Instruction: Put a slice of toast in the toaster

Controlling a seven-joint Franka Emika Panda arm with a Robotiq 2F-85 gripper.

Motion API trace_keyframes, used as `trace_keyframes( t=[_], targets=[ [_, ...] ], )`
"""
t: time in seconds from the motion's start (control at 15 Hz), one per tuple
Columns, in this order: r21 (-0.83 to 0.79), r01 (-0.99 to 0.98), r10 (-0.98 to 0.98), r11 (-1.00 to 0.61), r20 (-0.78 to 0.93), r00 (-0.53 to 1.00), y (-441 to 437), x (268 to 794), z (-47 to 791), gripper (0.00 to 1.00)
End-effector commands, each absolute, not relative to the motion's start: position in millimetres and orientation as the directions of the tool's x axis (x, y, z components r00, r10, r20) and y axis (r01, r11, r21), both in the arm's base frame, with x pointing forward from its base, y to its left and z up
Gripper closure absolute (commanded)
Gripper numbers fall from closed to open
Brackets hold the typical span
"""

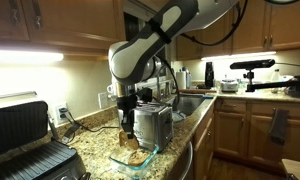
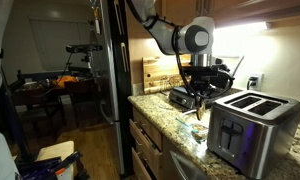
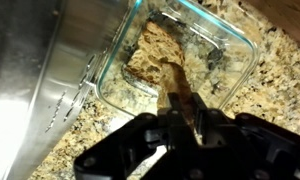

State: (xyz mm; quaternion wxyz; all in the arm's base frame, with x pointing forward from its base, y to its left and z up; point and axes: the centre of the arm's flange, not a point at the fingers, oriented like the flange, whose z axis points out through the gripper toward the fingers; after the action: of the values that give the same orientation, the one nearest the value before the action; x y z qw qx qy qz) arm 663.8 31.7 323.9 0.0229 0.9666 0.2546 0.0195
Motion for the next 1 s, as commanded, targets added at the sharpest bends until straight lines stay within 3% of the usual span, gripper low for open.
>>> trace_keyframes(
  t=[0.0, 0.93],
  targets=[
    [0.090, 0.454, 0.460, -0.887, 0.074, 0.885, 24, 633, 348, 0.91],
    [0.153, 0.383, 0.408, -0.911, 0.203, 0.890, -4, 593, 407, 0.91]
  ],
)
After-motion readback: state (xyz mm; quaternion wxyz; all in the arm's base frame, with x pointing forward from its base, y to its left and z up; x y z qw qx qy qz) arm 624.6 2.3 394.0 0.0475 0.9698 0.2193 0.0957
